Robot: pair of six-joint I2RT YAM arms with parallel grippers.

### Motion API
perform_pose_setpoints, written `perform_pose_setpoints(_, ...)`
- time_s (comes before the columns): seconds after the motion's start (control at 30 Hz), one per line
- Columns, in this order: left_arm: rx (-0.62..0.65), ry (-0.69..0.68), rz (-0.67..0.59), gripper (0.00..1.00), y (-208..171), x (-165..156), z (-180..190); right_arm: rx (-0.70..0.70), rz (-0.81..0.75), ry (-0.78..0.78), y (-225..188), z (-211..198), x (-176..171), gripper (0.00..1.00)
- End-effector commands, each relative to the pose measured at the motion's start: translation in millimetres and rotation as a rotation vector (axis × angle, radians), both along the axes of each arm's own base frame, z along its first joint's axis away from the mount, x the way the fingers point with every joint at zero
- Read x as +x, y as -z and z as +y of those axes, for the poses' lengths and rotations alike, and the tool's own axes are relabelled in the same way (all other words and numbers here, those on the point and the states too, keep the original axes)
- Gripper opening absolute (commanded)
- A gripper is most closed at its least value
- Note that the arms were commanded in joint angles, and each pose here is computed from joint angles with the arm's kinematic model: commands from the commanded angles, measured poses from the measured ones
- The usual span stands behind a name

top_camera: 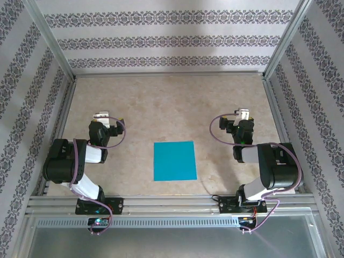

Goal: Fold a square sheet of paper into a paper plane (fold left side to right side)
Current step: Move the square sheet of paper to the center of the table.

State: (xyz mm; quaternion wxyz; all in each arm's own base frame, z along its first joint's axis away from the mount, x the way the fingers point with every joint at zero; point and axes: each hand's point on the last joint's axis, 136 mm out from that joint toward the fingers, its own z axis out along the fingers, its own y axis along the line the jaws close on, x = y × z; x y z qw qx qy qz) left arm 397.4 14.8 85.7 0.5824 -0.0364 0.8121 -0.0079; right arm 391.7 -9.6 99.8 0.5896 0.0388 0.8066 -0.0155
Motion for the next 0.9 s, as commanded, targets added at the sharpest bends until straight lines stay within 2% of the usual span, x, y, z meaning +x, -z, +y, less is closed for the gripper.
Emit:
perform_pose_setpoints(0.0,0.016,0.048,0.002,1.00,-2.7,1.6,-4.3,-0.009,-0.026,-0.019,-8.0,5.5,5.9,0.98)
perform_pose_setpoints(0.1,0.017,0.089,0.007,1.00,-2.3,2.4,-11.1,-0.008,-0.026,-0.019,-8.0,5.5,6.2,0.98)
perform_pose_setpoints(0.87,0.018,0.086,0.009,1.00,-2.3,2.8,-10.5,0.000,-0.026,-0.024,-7.7,5.2,6.2,0.98)
